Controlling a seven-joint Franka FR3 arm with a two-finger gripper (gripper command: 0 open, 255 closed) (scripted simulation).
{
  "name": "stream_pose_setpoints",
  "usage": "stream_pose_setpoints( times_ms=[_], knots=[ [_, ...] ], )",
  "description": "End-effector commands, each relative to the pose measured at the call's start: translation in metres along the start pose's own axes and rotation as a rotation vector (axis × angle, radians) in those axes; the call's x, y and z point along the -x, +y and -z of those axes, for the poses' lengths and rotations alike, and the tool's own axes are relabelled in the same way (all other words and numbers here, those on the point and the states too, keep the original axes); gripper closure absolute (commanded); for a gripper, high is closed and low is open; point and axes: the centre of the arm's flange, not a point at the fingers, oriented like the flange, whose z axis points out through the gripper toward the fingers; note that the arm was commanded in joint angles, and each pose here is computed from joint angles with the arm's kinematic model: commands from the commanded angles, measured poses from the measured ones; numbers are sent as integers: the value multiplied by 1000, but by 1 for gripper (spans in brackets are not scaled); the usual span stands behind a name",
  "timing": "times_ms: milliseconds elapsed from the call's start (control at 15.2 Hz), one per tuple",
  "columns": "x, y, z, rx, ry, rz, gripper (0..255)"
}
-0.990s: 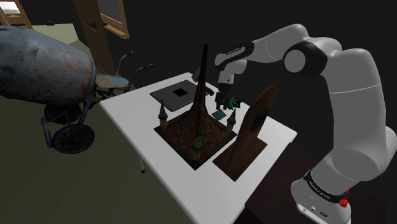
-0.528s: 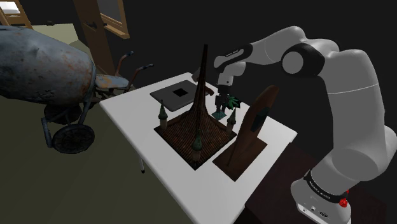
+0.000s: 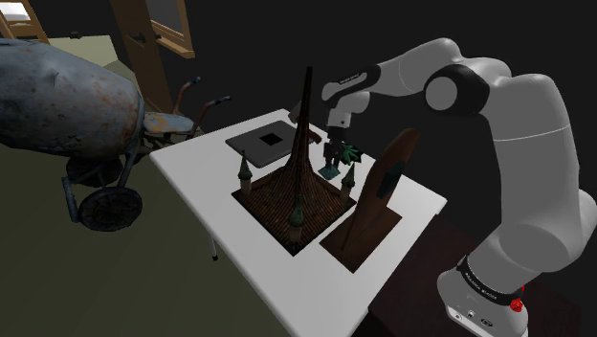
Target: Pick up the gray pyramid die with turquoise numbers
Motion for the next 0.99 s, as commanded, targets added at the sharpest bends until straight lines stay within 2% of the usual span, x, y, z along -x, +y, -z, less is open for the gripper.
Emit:
stream_pose_setpoints(
  times_ms=[0, 792, 924],
  knots=[
    [4, -4, 8, 0, -1, 0, 255],
    [22, -33, 61, 0, -1, 0, 255],
    [22, -33, 62, 0, -1, 0, 255]
  ],
)
